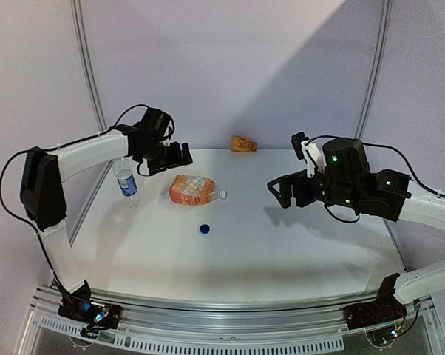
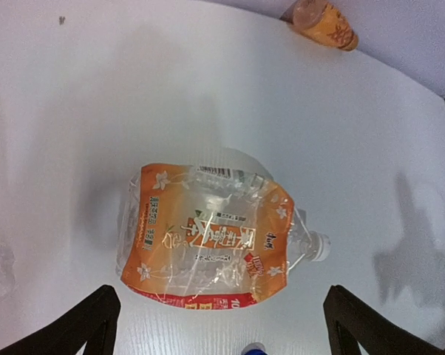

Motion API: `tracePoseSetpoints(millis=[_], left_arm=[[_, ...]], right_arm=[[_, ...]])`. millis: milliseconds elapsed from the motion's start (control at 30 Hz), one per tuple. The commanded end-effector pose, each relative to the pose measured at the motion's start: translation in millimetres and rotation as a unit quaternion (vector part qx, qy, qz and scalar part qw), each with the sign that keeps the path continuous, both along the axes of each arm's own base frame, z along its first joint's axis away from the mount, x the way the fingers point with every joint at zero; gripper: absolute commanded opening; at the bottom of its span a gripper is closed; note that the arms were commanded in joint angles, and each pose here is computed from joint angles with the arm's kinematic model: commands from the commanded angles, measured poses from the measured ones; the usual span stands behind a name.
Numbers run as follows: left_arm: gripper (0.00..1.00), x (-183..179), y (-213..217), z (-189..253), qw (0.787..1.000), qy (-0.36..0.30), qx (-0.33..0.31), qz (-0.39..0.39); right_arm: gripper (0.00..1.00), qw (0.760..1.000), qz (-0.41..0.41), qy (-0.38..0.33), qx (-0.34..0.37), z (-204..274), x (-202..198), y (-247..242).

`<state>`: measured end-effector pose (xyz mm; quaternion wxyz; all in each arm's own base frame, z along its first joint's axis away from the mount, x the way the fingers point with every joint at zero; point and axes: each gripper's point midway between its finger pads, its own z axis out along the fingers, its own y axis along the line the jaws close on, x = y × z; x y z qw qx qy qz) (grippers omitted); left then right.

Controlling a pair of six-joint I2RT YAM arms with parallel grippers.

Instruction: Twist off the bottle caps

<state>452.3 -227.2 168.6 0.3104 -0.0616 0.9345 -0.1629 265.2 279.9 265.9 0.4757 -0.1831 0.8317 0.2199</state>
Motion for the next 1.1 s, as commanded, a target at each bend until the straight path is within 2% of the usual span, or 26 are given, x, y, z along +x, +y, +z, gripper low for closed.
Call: tracePoseSetpoints(millis=[0,333,500,667,900,1067], left_arm=[[0.99,7.4,5.3,-32.3,0.999,0.033,0.018,0.004],[0.99,19.7,15.6,-85.5,0.995,0.086,0.041,0.017],[0.99,17.9,13.4,-98.4,0.994,0.105,0.031,0.023],[0.99,6.1,0.0,-101.6,0.990,0.139,-0.008,0.018],[0.99,-24.1,-32.9,-100.1,0.984,0.170,-0.046,0.007],[0.99,-50.3,-81.9,-94.1,0.978,0.190,-0.084,-0.018]], right_arm=[[0.99,1.000,-0.018,0.007,-0.007,-6.5,-5.3,-12.9],[0.99,1.000,-0.022,0.004,-0.010,-5.9,-9.6,-22.1],[0.99,1.000,-0.022,0.001,-0.010,-3.7,-10.2,-23.3],[0.99,1.000,-0.020,0.002,-0.012,-4.9,-10.9,-23.6],[0.99,1.000,-0.018,0.002,-0.012,-7.8,-10.7,-22.2],[0.99,1.000,-0.018,0.002,-0.012,-10.7,-10.6,-21.8]])
